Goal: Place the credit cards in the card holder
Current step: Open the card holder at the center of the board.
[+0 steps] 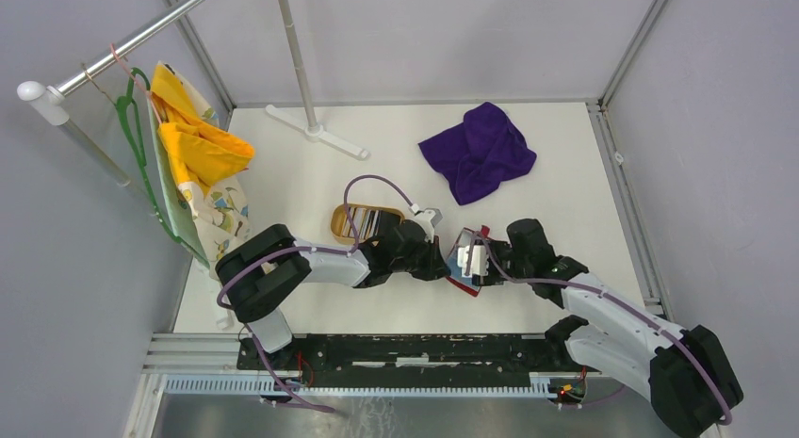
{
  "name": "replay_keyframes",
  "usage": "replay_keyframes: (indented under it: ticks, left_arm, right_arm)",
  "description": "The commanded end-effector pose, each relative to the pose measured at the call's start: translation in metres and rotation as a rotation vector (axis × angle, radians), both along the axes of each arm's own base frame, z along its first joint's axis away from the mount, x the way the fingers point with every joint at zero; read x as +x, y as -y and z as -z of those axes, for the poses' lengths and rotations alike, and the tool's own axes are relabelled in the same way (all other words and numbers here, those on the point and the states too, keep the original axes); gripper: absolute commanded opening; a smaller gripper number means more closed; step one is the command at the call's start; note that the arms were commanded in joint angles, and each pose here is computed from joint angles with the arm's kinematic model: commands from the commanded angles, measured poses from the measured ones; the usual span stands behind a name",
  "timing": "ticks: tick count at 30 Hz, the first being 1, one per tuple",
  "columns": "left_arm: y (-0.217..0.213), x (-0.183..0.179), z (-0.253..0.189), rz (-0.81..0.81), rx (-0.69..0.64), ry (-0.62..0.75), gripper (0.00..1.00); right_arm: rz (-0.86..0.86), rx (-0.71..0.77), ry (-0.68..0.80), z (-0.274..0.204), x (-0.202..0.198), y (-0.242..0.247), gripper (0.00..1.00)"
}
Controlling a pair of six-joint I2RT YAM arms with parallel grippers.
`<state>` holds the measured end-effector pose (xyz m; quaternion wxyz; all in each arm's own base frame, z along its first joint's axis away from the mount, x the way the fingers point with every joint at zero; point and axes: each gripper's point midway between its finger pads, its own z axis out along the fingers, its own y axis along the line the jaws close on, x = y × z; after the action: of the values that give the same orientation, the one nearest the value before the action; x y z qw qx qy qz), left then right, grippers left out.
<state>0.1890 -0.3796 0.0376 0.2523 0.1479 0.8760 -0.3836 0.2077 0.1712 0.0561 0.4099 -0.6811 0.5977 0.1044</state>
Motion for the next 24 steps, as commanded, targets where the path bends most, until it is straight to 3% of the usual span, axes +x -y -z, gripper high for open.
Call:
replay_keyframes:
  ticks: [1, 5, 9, 18, 24]
  left_arm:
    - [0.006, -0.001, -0.014, 0.020, -0.051, 0.018, 0.02]
    - [0.005, -0.001, -0.012, 0.024, -0.042, 0.020, 0.02]
    - [0.005, -0.001, -0.010, 0.027, -0.033, 0.024, 0.02]
    - [0.002, 0.001, -0.006, 0.027, -0.005, 0.041, 0.02]
    - [-0.003, 0.012, -0.001, 0.018, 0.070, 0.081, 0.02]
  right_arm:
    - [0.137, 0.072, 0.109, -0.038, 0.035, 0.003, 0.54]
    - [0.213, 0.092, 0.105, -0.040, 0.044, 0.011, 0.48]
    - [0.248, 0.079, 0.066, -0.033, 0.047, 0.016, 0.48]
    - [0.215, 0.130, -0.081, -0.027, 0.037, 0.008, 0.57]
    - [0.094, 0.186, -0.252, -0.018, 0.010, -0.011, 0.56]
